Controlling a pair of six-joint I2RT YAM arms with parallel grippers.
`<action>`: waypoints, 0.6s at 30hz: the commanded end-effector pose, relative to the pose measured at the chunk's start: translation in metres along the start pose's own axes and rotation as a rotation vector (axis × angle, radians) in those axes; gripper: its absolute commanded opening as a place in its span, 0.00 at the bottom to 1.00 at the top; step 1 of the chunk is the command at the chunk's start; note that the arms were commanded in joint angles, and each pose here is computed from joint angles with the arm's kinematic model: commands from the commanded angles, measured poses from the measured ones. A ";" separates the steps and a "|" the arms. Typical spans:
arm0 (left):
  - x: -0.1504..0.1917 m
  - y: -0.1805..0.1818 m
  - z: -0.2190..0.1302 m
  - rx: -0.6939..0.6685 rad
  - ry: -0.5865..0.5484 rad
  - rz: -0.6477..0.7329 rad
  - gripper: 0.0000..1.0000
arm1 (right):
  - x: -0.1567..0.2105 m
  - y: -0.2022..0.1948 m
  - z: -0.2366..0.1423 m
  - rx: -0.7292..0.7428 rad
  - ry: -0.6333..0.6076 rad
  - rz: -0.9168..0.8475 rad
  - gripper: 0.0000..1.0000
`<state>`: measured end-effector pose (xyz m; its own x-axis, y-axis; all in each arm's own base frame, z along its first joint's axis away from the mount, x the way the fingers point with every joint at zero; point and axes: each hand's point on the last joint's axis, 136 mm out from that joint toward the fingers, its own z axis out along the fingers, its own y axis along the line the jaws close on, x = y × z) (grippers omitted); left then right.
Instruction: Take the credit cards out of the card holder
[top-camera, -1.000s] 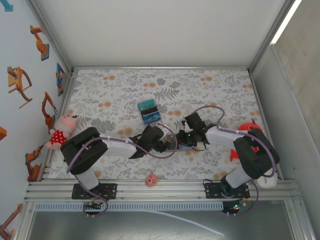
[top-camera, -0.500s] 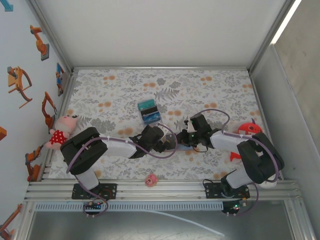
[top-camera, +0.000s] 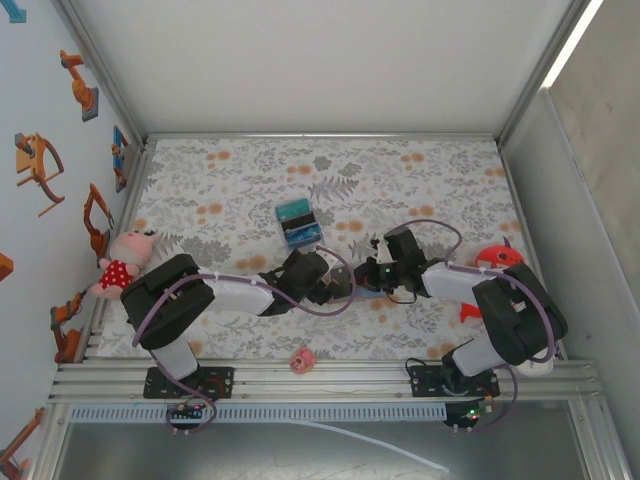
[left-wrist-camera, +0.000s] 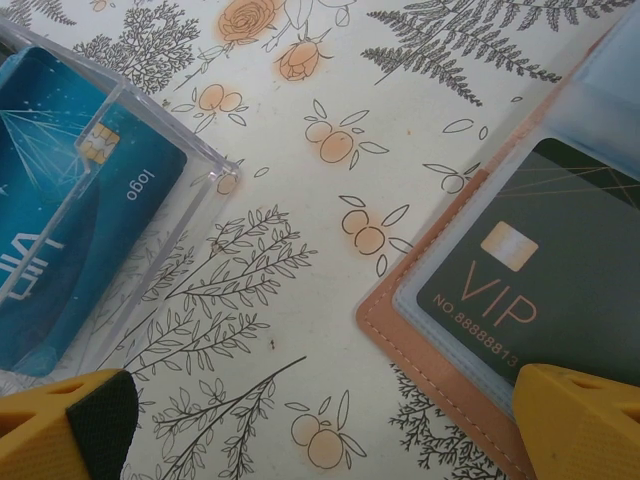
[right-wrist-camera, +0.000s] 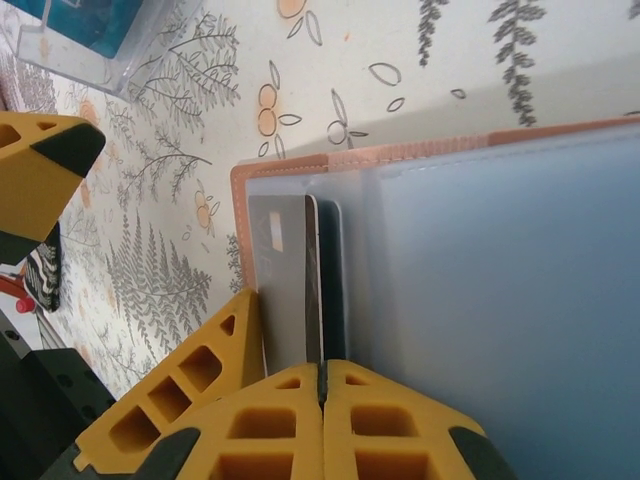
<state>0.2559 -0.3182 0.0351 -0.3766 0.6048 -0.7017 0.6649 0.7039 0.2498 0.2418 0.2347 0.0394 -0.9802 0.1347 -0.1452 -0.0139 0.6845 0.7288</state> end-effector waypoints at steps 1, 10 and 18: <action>0.004 0.000 -0.002 -0.003 0.030 0.033 0.97 | -0.005 -0.005 -0.003 0.000 -0.019 -0.003 0.00; 0.005 0.004 -0.002 -0.023 0.032 0.045 0.97 | -0.008 -0.014 -0.009 0.068 -0.026 -0.021 0.00; -0.002 0.007 -0.006 -0.033 0.011 0.045 0.97 | -0.011 -0.017 -0.017 0.116 -0.041 -0.040 0.00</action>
<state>0.2575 -0.3167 0.0371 -0.3687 0.6101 -0.7014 0.6587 0.7038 0.2659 0.2437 0.2148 0.0339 -0.9769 0.1336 -0.1665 -0.0123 0.7435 0.6687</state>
